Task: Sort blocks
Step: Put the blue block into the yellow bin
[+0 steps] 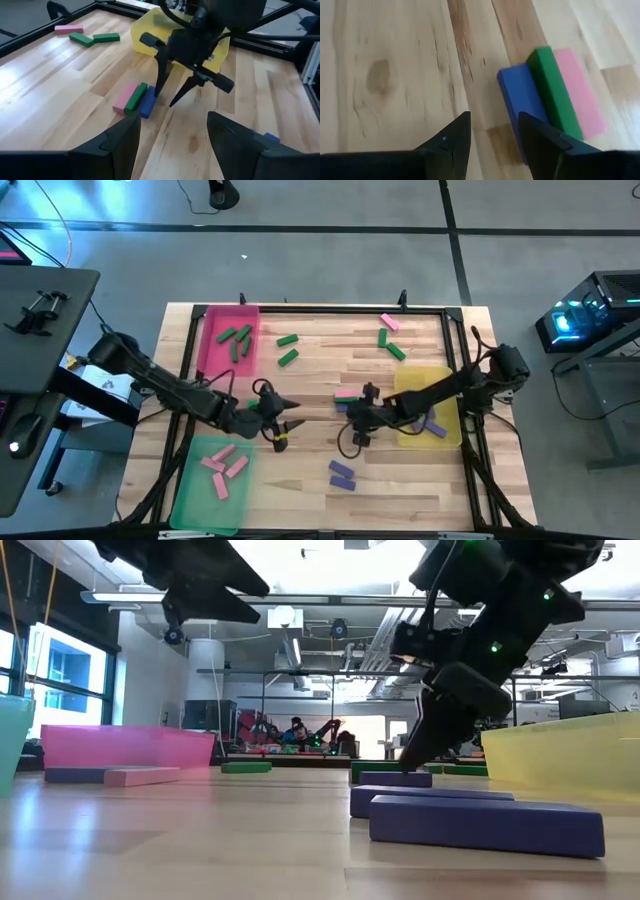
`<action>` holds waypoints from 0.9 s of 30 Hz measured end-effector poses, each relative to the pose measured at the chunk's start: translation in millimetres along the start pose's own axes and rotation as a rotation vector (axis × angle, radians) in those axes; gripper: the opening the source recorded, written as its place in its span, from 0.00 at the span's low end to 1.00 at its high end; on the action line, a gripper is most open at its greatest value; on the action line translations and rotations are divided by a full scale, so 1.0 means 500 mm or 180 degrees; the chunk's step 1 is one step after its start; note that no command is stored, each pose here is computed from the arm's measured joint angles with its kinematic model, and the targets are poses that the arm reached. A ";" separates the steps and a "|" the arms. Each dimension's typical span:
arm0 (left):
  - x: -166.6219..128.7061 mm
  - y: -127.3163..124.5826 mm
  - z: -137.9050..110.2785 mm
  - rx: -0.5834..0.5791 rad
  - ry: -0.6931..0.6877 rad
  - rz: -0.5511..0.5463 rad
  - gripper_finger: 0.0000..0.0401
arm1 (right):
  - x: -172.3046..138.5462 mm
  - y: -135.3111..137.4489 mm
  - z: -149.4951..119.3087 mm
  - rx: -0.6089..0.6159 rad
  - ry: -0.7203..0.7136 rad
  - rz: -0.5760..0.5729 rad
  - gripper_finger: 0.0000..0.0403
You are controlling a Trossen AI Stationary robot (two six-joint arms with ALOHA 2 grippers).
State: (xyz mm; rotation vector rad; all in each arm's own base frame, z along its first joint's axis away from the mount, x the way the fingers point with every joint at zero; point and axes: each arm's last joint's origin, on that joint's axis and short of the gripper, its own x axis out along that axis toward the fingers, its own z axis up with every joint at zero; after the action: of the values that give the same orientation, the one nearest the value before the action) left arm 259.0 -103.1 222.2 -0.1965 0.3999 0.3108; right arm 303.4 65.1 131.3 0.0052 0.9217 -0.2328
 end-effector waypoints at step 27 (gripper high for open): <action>0.010 -0.013 -0.017 -0.0037 -0.0034 0.0102 0.54 | -0.010 0.027 -0.007 -0.0611 -0.0056 -0.0392 0.37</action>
State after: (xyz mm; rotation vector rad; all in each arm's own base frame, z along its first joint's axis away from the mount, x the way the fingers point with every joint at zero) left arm 262.3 -110.1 213.2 -0.1997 0.3911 0.3457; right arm 300.6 79.4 132.1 -0.2310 0.9248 -0.2573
